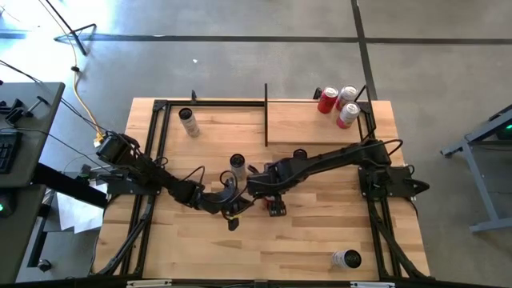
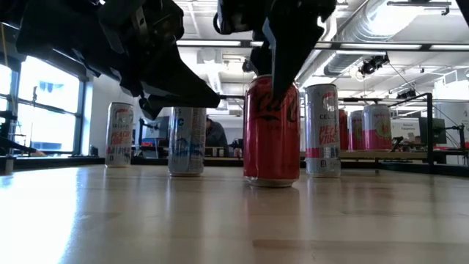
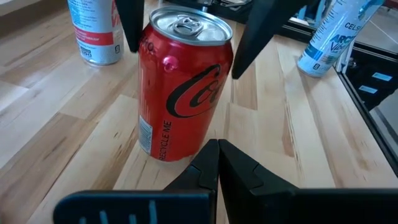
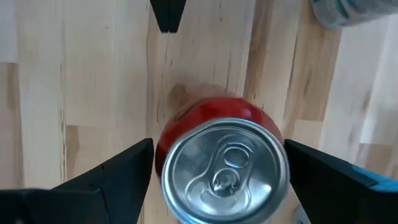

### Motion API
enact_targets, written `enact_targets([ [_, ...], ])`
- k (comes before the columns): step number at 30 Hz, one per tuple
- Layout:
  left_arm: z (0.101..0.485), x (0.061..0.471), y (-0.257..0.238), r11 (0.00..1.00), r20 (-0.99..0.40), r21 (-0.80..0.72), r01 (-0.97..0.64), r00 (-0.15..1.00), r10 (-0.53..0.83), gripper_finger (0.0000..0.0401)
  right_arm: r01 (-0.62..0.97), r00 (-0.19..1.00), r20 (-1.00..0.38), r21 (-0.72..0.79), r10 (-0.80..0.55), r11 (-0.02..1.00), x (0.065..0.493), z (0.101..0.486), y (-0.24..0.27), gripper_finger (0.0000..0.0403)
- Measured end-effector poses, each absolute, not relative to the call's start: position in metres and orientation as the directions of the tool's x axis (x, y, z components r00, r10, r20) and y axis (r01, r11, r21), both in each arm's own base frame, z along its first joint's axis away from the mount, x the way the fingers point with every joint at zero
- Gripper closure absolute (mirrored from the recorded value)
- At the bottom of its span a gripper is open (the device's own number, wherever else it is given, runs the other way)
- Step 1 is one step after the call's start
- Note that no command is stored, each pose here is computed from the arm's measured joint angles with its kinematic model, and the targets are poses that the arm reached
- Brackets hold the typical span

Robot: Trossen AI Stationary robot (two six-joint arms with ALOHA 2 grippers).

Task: Place canned beverage on shelf
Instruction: Put the red soda can on the shelf aligned with the other red soda can

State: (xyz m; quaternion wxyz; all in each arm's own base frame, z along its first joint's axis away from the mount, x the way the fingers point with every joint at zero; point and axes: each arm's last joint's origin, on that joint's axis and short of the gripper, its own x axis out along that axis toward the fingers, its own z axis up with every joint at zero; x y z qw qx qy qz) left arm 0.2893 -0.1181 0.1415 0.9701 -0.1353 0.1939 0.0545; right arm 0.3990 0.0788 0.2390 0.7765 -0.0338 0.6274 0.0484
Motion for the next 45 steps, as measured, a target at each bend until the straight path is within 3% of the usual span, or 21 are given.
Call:
enact_targets([
  [5,0.142,0.289,-0.118,0.957,-0.387,-0.244,-0.158,0.920,0.053,0.0401,-0.115,0.190,-0.981,0.010,0.032,0.993,0.397,0.231,0.078,0.0073],
  [10,0.144,0.290,-0.118,0.957,-0.372,-0.247,-0.151,0.927,0.050,0.0401,-0.098,0.193,-0.981,0.013,0.032,0.995,0.398,0.230,0.075,0.0114],
  [18,0.144,0.290,-0.118,0.957,-0.370,-0.247,-0.150,0.928,0.050,0.0401,-0.107,0.189,-0.981,0.024,0.044,0.994,0.398,0.249,0.074,0.0116],
  [29,0.148,0.292,-0.120,0.961,-0.333,-0.260,-0.096,0.943,0.004,0.0401,-0.129,0.189,-0.981,0.009,0.033,0.992,0.379,0.343,0.063,0.0116],
  [36,0.148,0.291,-0.123,0.961,-0.337,-0.270,-0.066,0.941,-0.030,0.0401,-0.045,0.420,-0.908,-0.008,0.012,0.999,0.351,0.418,0.021,0.0116],
  [45,0.148,0.290,-0.127,0.963,-0.335,-0.265,-0.051,0.941,-0.042,0.0401,0.108,0.440,-0.887,-0.100,-0.138,0.989,0.286,0.445,-0.051,0.0116],
])
